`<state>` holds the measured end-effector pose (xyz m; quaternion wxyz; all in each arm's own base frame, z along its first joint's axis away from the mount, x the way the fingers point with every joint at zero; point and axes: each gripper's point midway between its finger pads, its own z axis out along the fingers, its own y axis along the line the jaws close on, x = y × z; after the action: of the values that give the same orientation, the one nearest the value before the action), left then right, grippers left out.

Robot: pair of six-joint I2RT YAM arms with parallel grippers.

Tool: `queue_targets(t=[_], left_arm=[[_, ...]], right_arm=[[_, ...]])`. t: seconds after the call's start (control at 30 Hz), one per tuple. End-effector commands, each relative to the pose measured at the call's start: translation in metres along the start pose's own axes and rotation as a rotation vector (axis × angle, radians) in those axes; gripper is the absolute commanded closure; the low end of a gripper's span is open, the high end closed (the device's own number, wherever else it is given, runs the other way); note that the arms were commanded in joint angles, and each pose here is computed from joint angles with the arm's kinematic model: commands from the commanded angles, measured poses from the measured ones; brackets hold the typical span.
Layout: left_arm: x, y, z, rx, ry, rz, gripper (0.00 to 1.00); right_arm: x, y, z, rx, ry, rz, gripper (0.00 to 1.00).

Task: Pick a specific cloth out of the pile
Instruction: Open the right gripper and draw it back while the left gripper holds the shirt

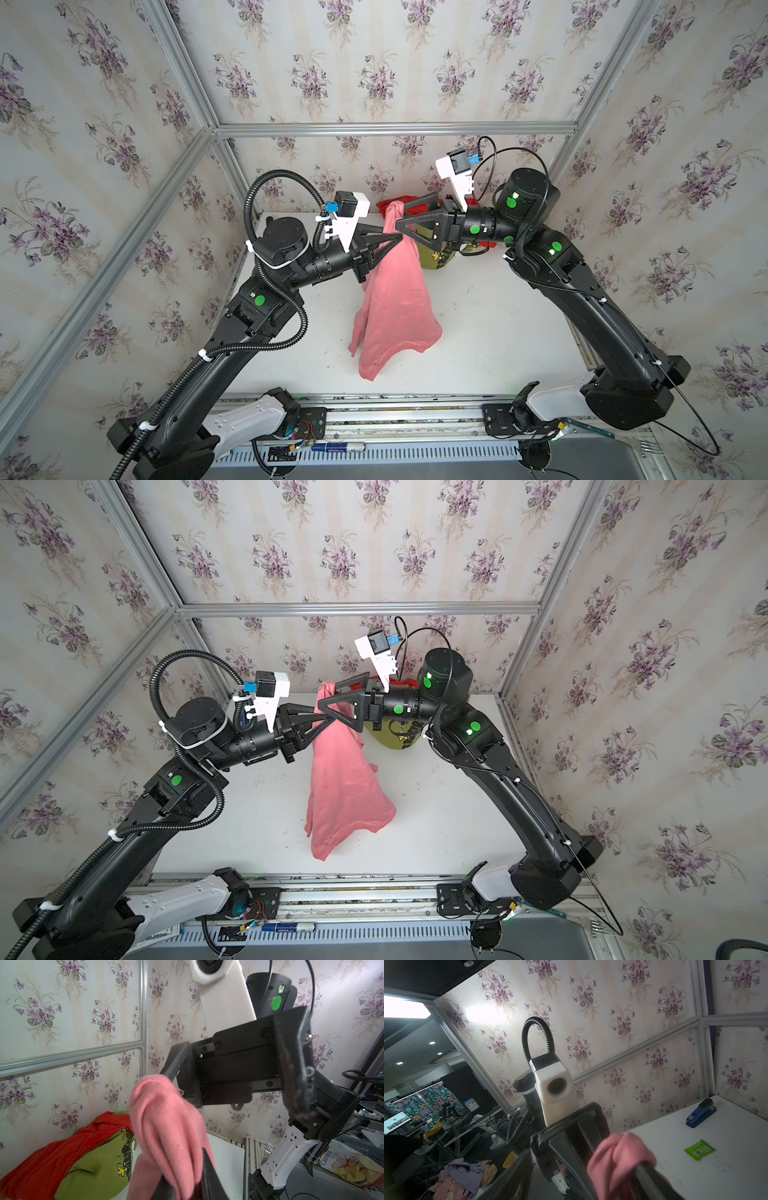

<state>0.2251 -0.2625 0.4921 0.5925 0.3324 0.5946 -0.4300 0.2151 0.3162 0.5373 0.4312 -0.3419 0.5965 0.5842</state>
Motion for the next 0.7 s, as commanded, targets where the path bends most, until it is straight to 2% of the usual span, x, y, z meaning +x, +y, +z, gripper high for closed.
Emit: queue_targets(t=[0.0,0.17,0.37,0.43,0.5,0.67], left_arm=[[-0.015,-0.003,-0.006,-0.009,-0.065,0.045,0.82],[-0.011,-0.006,-0.011,-0.004,-0.065,0.048,0.82],[-0.008,-0.009,-0.013,0.004,-0.063,0.04,0.82],[-0.008,-0.009,-0.013,0.0,-0.063,0.043,0.83],[-0.008,-0.01,-0.015,-0.003,-0.068,0.055,0.83],[-0.009,-0.021,-0.012,0.007,-0.075,0.071,0.83]], right_arm=[[0.007,-0.001,-0.017,0.097,-0.003,-0.07,0.21],[0.033,-0.016,-0.049,0.29,0.022,-0.125,0.2],[0.076,-0.033,-0.076,0.426,0.128,-0.148,0.16],[0.091,-0.038,-0.083,0.455,0.165,-0.172,0.12],[0.107,-0.042,-0.09,0.479,0.208,-0.184,0.0],[0.141,-0.043,-0.109,0.506,0.277,-0.184,0.0]])
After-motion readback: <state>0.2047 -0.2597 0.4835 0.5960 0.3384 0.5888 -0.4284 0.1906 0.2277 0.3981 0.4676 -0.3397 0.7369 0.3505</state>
